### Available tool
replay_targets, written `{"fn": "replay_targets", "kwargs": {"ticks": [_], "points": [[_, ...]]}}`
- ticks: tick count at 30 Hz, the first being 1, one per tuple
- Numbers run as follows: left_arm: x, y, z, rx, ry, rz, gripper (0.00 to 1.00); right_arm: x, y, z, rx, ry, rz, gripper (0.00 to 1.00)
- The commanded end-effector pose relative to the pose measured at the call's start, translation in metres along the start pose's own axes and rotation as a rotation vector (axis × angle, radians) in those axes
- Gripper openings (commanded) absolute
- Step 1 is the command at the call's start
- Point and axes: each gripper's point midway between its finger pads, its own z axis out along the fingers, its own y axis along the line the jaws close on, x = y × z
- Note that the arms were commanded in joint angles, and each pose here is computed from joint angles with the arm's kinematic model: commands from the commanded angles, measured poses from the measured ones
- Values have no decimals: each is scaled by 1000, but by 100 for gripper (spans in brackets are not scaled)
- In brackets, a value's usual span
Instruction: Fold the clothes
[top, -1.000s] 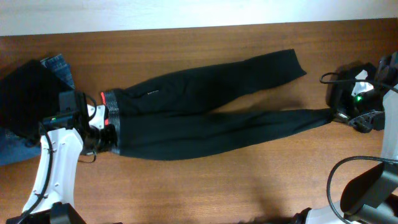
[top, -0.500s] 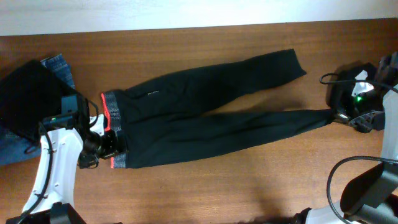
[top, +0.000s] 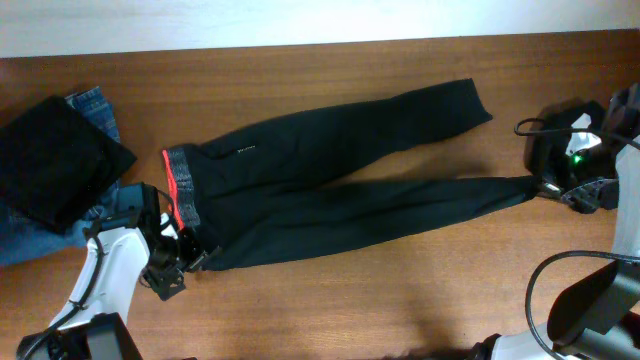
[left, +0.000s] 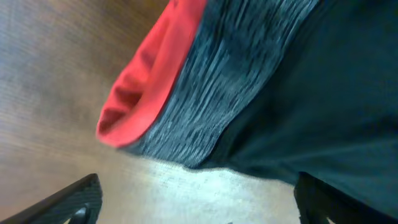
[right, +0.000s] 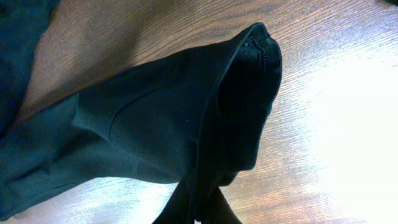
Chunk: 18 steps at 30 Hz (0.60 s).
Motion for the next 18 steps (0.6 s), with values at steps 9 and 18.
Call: {"fn": "replay_targets", "kwargs": {"ticks": [9,18], "points": [[-11,-9,2,47,-44,-29,69,-4,1,-4,9,-15,-20,4],[-11,-8,3,43,-45,-30,44,-5,1,-4,9,-15,-21,5]]}}
